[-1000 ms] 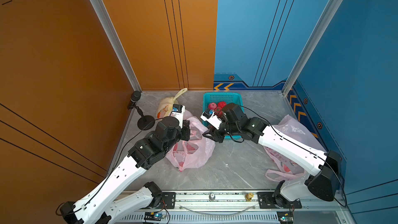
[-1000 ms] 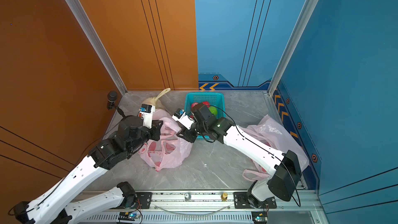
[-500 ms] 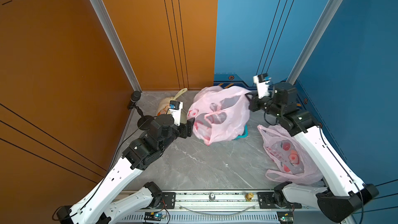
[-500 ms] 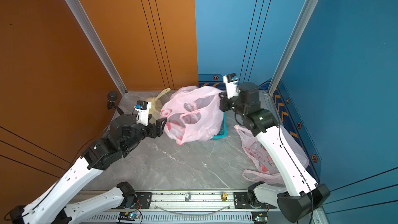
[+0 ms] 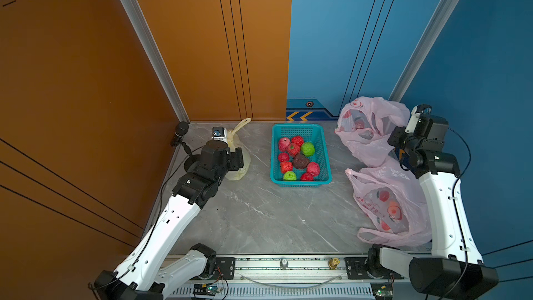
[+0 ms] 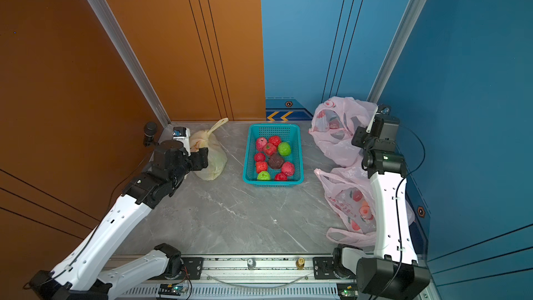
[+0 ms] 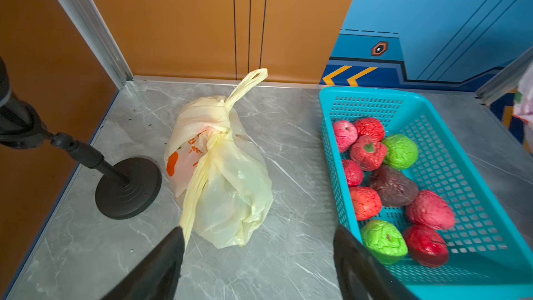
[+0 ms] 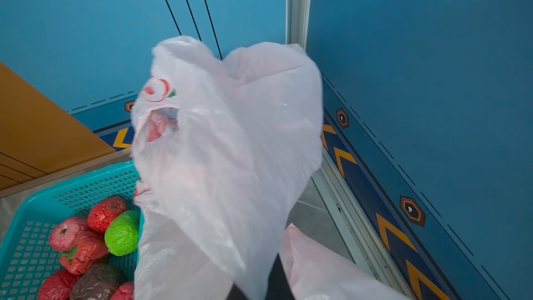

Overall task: Untie the knot of a plastic bag & take out the apple
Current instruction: Place the plastic bag at the center of the board.

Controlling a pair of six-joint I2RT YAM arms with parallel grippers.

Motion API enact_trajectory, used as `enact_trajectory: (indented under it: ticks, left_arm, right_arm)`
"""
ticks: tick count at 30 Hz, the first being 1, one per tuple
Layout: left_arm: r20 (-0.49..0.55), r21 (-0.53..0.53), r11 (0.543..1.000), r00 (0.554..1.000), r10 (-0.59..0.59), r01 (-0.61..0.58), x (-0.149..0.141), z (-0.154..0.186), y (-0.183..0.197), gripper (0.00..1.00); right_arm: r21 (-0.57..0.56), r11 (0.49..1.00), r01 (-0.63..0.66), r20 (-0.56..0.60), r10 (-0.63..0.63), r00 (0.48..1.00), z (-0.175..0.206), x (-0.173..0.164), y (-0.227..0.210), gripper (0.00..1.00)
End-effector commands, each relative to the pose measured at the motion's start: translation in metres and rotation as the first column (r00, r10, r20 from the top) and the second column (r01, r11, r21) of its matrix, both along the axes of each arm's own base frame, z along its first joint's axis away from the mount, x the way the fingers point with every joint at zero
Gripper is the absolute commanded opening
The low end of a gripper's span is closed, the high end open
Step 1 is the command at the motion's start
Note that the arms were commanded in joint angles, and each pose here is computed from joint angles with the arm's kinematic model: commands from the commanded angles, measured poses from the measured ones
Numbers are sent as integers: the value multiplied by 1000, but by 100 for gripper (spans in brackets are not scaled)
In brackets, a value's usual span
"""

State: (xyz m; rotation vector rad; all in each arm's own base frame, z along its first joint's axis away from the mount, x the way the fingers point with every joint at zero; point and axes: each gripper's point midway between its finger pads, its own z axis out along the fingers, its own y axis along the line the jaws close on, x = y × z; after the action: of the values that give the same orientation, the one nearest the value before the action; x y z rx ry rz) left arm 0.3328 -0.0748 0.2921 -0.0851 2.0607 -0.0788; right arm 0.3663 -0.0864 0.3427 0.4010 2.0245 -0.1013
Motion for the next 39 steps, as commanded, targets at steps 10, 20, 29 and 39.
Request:
enact_trajectory:
  ticks: [10, 20, 29, 39]
  left_arm:
    - [-41, -71, 997, 999, -7, 4, 23, -34, 2, 77]
    - [-96, -34, 999, 995, 29, -33, 26, -56, 18, 79]
    - [-145, -26, 994, 984, 104, -109, 43, -83, 42, 82]
    - [-159, 9, 988, 976, 152, -152, 91, -112, 46, 82]
  right_arm:
    - [89, 778, -621, 590, 462, 663, 126, -16, 119, 0]
    - [194, 924, -329, 628, 141, 765, 152, -13, 57, 0]
    - [132, 990, -49, 208, 21, 978, 35, -12, 17, 0]
    - [138, 990, -29, -71, 39, 997, -60, 0, 12, 0]
